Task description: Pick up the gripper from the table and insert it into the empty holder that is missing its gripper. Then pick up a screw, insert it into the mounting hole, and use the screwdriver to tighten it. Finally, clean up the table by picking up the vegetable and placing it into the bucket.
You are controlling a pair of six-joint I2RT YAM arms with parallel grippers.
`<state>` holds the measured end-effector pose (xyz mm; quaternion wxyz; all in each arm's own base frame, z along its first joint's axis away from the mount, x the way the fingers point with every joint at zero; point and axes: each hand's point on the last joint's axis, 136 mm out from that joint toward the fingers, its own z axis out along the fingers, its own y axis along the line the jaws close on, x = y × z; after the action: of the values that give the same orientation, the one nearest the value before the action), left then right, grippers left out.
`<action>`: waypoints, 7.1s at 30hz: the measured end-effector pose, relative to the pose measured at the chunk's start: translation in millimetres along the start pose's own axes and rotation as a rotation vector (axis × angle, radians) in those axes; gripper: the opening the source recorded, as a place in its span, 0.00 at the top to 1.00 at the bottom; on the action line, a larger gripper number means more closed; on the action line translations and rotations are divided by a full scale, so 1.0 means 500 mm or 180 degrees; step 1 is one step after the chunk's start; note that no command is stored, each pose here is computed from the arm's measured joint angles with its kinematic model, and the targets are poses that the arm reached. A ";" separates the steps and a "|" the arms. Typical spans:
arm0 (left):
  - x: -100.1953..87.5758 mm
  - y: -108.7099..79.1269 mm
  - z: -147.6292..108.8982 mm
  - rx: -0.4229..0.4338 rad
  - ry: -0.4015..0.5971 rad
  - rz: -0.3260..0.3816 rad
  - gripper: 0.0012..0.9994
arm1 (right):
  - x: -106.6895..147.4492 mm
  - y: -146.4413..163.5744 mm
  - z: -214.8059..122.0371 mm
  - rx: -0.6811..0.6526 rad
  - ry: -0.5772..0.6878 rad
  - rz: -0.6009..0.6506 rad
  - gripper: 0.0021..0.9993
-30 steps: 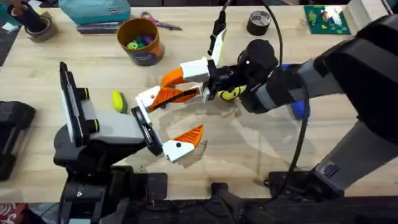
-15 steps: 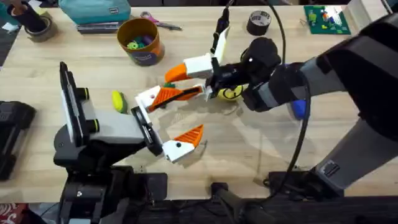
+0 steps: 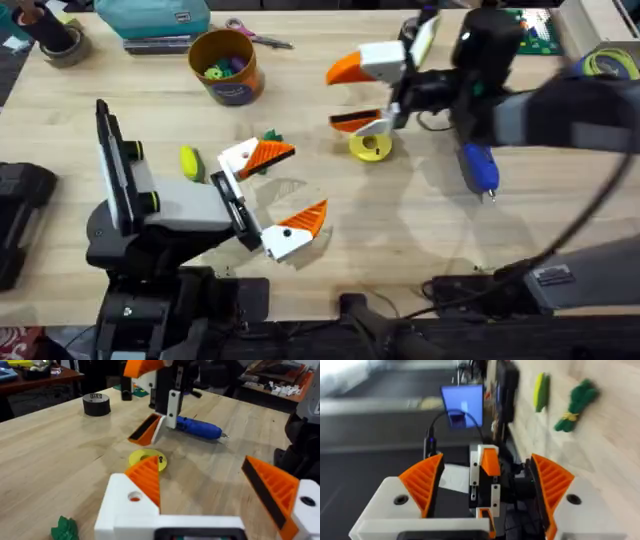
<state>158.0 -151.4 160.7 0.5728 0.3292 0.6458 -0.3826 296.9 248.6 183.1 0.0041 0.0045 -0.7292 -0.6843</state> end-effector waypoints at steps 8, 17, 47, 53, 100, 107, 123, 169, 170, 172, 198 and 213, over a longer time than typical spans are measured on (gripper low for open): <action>0.000 0.000 0.000 0.0000 0.0000 0.0000 0.01 | 0.003 0.025 -0.076 0.0491 -0.0254 -0.0065 0.00; 0.000 0.000 0.000 0.0000 0.0000 0.0000 0.01 | 0.044 0.058 -0.148 0.1802 -0.0398 -0.0851 0.00; 0.000 0.000 0.000 -0.0001 0.0000 0.0000 0.01 | 0.233 0.013 -0.284 0.3904 -0.0368 -0.1961 0.00; 0.000 0.000 0.000 0.0000 0.0000 -0.0001 0.01 | 0.216 0.006 -0.277 0.3872 -0.0459 -0.2013 0.00; 0.000 0.000 0.000 -0.0001 0.0001 -0.0002 0.01 | 0.095 -0.174 -0.157 0.4101 0.0105 -0.1638 0.01; 0.000 0.000 0.000 -0.0001 0.0000 0.0000 0.01 | 0.076 -0.214 -0.165 0.4192 0.0137 -0.1473 0.05; 0.000 0.000 0.000 -0.0001 0.0000 0.0000 0.01 | 0.048 -0.262 -0.147 0.4214 0.0195 -0.1457 0.20; 0.000 0.000 0.000 0.0000 0.0000 -0.0001 0.01 | 0.033 -0.273 -0.136 0.4364 0.0191 -0.1650 0.92; 0.000 0.000 0.000 0.0000 0.0001 -0.0002 0.01 | 0.033 -0.272 -0.135 0.4356 0.0194 -0.1652 0.97; 0.000 0.000 0.000 0.0000 0.0000 -0.0001 0.01 | 0.033 -0.272 -0.135 0.4357 0.0192 -0.1657 0.99; 0.000 0.000 0.000 0.0000 0.0000 -0.0001 0.01 | 0.017 -0.127 -0.134 0.4334 0.0168 -0.1728 1.00; 0.000 0.000 0.000 -0.0001 0.0000 -0.0002 0.01 | 0.042 0.139 -0.165 0.4254 0.0196 -0.2147 1.00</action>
<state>158.0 -151.4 160.6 0.5727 0.3290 0.6460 -0.3827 276.7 170.3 257.5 -0.1891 0.2484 -0.9482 -0.0594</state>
